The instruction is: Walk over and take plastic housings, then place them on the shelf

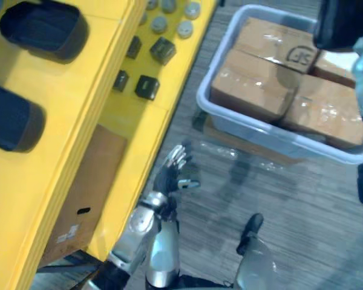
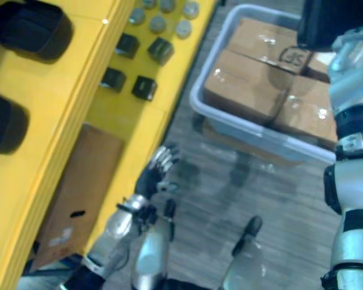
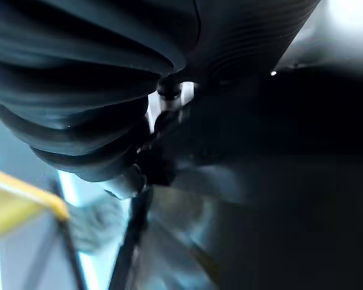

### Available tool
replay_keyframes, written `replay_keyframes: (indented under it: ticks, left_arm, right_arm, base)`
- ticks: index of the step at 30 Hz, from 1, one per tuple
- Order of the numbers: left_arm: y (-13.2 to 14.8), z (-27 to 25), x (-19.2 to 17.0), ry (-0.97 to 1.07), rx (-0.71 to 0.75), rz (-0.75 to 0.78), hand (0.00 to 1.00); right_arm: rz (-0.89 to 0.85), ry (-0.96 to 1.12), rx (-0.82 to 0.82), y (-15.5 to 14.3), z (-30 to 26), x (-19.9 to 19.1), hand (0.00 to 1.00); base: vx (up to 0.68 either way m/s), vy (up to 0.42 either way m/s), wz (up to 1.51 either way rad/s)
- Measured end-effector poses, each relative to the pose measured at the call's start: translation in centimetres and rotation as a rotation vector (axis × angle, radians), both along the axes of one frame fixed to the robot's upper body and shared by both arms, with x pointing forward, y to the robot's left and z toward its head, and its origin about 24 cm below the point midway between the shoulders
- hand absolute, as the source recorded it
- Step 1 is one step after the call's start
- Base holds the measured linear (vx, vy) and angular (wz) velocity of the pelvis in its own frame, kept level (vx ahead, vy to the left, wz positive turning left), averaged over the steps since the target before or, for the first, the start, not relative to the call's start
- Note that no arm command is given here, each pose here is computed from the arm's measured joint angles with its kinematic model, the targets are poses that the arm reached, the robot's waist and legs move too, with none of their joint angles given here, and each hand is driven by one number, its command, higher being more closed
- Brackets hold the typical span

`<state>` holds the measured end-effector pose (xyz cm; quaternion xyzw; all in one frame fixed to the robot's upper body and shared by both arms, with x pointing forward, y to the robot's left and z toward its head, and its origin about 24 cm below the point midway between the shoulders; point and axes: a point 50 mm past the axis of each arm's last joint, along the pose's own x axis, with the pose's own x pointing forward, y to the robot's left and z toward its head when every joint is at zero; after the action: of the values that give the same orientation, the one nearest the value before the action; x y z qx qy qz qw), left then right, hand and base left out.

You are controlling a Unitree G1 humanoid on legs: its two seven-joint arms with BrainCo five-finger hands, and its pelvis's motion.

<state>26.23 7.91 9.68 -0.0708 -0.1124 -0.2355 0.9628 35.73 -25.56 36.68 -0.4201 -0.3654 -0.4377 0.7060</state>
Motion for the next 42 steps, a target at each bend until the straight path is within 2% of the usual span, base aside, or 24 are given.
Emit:
replay_keyframes:
  ticks: [3, 9, 12, 16, 21, 24, 31, 36, 42]
  left_arm:
    - [0.0, 0.5, 2.6, 0.054, -0.012, 0.057, 0.00]
    - [0.8, 2.1, 7.6, 0.102, -0.006, 0.261, 0.00]
    - [0.5, 4.3, 9.6, 0.105, -0.067, 0.351, 0.00]
    - [-0.5, 5.0, 9.8, 0.122, -0.147, 0.367, 0.00]
    - [-0.4, 5.7, 9.8, 0.145, -0.334, 0.409, 0.00]
    - [-0.1, 6.2, 9.9, 0.139, -0.408, 0.402, 0.00]
    - [-1.1, 7.2, 9.7, 0.162, -0.572, 0.280, 0.00]
    - [-1.8, 7.9, 9.4, 0.167, -0.614, 0.224, 0.00]
    - [-2.5, 7.8, 9.2, 0.197, -0.569, 0.166, 0.00]
  right_arm:
    - [0.164, -0.019, -0.053, 3.8, -3.0, 0.1, 1.00]
    - [0.375, -0.073, -0.136, 7.8, -5.4, -1.4, 1.00]
    - [0.468, -0.119, -0.170, 9.6, -6.2, -2.4, 1.00]
    - [0.519, -0.084, -0.192, 10.4, -8.0, -2.6, 1.00]
    - [0.579, 0.009, -0.208, 11.8, -10.4, -2.4, 1.00]
    - [0.599, 0.028, -0.228, 12.4, -10.7, -2.4, 1.00]
    - [0.617, 0.064, -0.268, 13.5, -11.6, -2.2, 1.00]
    - [0.603, 0.123, -0.259, 13.2, -12.8, -1.7, 1.00]
    - [0.618, 0.175, -0.245, 13.7, -14.3, -1.4, 1.00]
  base:
    - [0.06, -0.050, -0.43]
    - [0.00, -0.010, -0.40]
    - [-0.07, -0.017, -0.27]
    - [-0.04, -0.009, -0.14]
    - [-0.01, 0.001, -0.05]
    - [0.00, 0.000, 0.00]
    - [-0.01, 0.007, 0.02]
    - [-0.02, 0.033, 0.07]
    - [0.00, 0.011, 0.04]
